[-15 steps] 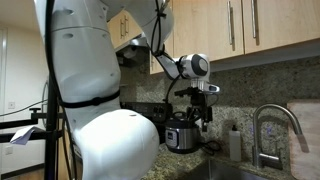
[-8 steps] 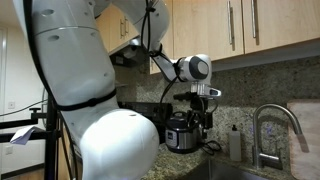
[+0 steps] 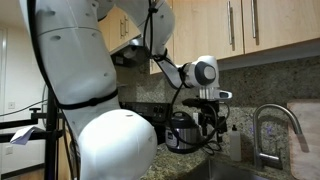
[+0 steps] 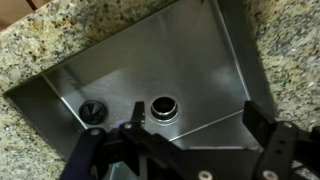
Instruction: Move the faucet to the left
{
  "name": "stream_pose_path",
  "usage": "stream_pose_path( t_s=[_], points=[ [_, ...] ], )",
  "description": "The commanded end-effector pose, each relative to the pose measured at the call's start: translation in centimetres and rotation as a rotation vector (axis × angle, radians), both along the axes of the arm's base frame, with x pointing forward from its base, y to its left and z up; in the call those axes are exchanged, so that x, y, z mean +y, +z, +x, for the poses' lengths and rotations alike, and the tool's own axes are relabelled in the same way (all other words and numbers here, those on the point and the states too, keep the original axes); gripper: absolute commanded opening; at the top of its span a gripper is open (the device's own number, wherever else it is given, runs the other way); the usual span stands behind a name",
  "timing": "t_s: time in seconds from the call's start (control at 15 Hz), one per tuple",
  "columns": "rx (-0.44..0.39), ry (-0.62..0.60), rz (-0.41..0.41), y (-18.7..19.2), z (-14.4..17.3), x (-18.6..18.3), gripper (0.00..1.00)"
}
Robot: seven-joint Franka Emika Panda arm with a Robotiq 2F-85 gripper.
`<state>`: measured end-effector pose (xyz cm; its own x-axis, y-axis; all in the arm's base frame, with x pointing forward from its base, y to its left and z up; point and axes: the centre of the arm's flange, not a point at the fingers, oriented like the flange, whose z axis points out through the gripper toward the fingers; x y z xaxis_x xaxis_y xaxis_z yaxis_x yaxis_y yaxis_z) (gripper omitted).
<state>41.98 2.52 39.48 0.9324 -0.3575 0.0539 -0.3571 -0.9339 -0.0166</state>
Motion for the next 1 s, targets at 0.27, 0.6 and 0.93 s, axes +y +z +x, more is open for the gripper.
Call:
stream_pose_path(
  t_s=[0.27,0.6,0.93],
  points=[
    [-0.192,-0.043,0.031,-1.2,-3.4,-15.2,1.00],
    [-0.085,0.148,0.024,1.7,-3.6,-26.4,1.00],
    [-0.026,0.374,0.047,4.7,-1.6,-31.8,1.00]
  ],
)
